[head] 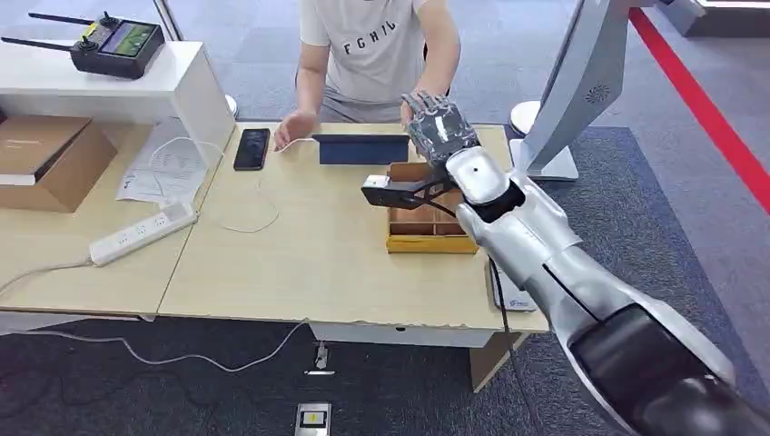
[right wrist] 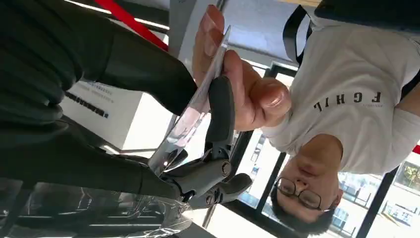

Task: Pass the card to the sensor for recognition and then transmit it.

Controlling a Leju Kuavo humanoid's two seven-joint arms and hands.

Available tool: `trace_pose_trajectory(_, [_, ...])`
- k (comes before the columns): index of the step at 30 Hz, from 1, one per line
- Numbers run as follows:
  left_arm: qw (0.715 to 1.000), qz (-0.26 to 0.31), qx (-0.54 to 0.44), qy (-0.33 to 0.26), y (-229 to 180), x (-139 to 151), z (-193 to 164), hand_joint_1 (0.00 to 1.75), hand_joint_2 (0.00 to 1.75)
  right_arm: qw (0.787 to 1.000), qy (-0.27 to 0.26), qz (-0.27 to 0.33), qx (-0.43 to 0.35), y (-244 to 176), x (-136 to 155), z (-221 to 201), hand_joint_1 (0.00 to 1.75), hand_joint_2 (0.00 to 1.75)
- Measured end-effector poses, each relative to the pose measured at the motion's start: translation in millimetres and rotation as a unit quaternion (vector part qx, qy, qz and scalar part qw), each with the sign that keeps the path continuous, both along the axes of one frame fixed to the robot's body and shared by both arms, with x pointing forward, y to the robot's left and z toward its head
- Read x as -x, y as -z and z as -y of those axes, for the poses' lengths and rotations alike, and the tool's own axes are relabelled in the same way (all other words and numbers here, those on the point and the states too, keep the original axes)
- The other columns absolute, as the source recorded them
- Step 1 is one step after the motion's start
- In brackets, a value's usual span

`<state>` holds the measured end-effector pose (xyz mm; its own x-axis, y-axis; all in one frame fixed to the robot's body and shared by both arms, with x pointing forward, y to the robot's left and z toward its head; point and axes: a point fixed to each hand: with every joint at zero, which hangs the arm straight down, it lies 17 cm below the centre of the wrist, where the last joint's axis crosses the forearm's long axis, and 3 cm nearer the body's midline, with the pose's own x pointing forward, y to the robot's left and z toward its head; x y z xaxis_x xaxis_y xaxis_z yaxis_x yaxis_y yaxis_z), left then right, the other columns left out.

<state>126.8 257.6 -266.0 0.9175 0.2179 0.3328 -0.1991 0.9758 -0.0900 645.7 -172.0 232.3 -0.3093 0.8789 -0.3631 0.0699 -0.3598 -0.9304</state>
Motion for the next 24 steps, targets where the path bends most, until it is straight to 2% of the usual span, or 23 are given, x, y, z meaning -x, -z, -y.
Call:
trace_pose_trajectory(5, [1.000, -0.002, -0.003, 0.000, 1, 2, -1, 0.00, 0.00, 1.000, 0.009, -0.010, 0.011, 11, 0, 8, 1.75, 1.75])
trace_pose_trajectory(6, [1.000, -0.001, -0.003, 0.001, 0, 1, -1, 0.00, 0.00, 1.000, 0.011, -0.013, 0.013, 13, 0, 10, 0.35, 1.75])
trace_pose_trajectory(7, [1.000, 0.000, -0.002, 0.001, 0, 1, -1, 0.00, 0.00, 1.000, 0.012, -0.014, 0.015, 14, 0, 11, 0.00, 1.75])
trace_pose_trajectory(8, [1.000, 0.000, -0.002, 0.001, 0, 1, -1, 0.00, 0.00, 1.000, 0.011, -0.018, 0.016, 16, 0, 12, 0.00, 0.00])
trace_pose_trajectory(10, [1.000, 0.000, -0.001, 0.002, 0, 1, 0, 0.00, 0.00, 0.999, -0.004, -0.040, 0.000, 24, 3, 9, 0.00, 0.00])
trace_pose_trajectory(14, [1.000, 0.000, 0.000, 0.001, 0, 2, 0, 0.00, 0.00, 0.999, 0.008, -0.053, 0.007, 34, 4, 18, 0.00, 0.00])
trace_pose_trajectory(24, [1.000, -0.002, -0.002, -0.001, 1, 2, -1, 0.00, 0.00, 0.999, 0.026, -0.028, 0.010, 32, 1, 31, 0.00, 0.00])
